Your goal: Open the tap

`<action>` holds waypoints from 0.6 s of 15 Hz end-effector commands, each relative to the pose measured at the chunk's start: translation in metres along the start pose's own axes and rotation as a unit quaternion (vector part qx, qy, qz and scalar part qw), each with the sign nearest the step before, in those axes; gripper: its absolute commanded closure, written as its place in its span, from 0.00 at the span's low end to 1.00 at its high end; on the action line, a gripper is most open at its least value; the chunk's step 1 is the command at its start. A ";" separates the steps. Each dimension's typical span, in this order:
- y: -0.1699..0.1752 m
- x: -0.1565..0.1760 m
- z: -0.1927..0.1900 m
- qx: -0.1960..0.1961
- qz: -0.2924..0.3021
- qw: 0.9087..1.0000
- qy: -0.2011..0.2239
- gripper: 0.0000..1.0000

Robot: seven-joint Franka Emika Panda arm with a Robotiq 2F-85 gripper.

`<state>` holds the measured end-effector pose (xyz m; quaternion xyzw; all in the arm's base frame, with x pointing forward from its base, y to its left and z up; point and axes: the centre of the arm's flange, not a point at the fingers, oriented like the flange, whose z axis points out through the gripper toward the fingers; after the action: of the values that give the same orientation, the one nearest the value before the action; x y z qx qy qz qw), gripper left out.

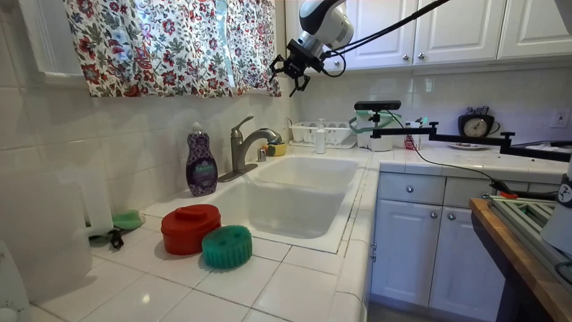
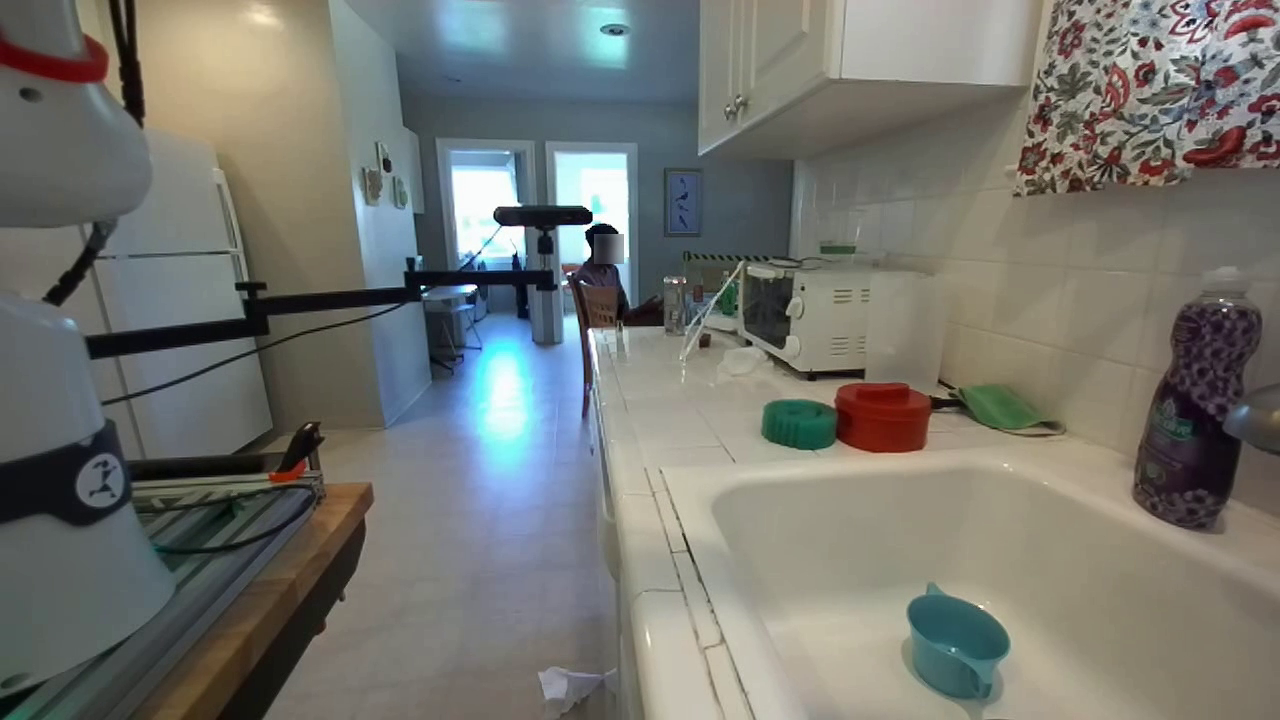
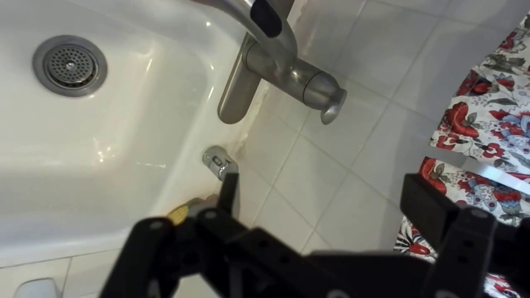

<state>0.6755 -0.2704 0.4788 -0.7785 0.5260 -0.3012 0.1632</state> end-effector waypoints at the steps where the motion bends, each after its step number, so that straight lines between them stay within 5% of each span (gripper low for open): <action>1: 0.000 0.000 0.000 0.000 0.000 1.000 0.000 0.00; 9: 0.010 0.017 0.058 0.019 0.001 0.999 0.039 0.00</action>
<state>0.6875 -0.2817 0.4438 -0.7703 0.5333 -0.3158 0.1499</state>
